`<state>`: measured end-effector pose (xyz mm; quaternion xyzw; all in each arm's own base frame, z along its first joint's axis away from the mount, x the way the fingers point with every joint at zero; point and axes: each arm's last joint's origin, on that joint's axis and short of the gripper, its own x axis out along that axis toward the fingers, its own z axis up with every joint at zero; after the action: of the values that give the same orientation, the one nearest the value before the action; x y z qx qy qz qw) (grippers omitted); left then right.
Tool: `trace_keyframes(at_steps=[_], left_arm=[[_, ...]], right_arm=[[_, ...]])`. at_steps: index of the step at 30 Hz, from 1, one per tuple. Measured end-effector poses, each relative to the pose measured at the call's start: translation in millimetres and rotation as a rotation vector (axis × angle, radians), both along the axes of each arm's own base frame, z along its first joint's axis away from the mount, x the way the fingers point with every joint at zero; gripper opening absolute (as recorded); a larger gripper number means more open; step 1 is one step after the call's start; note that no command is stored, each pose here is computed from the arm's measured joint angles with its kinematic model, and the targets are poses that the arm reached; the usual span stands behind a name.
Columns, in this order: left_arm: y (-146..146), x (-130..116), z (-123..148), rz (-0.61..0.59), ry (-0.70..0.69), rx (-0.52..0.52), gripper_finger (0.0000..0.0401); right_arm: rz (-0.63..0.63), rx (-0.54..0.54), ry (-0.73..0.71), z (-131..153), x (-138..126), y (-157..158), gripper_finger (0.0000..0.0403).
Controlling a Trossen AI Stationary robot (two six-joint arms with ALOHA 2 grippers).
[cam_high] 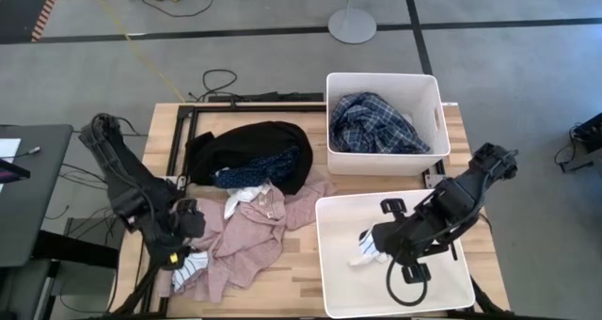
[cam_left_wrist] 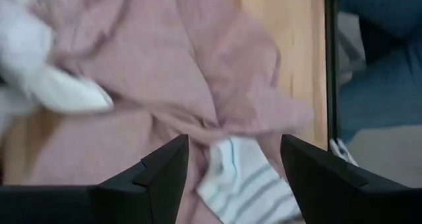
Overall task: Sort clothes
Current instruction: Put the right striped white sock into the bottom white laundry bin
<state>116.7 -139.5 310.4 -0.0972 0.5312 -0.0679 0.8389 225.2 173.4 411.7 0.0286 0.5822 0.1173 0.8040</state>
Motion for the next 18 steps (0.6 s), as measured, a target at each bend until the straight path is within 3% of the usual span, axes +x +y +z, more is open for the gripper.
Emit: trace_keyframes(at_steps=[7,12,18], left_arm=[[-25,-2,-16,0.013,0.182,-0.047,0.0235],[-42,-3,-25,0.027,0.212,-0.054,0.0235],[-65,0,-40,0.033,0.224,-0.047,0.0235]], right_arm=[[-0.043,-0.032,0.064,-15,1,1,0.0006],[-0.063,-0.042,0.089,-23,1,3,0.0012],[-0.099,-0.056,0.127,-34,1,5,0.0050]])
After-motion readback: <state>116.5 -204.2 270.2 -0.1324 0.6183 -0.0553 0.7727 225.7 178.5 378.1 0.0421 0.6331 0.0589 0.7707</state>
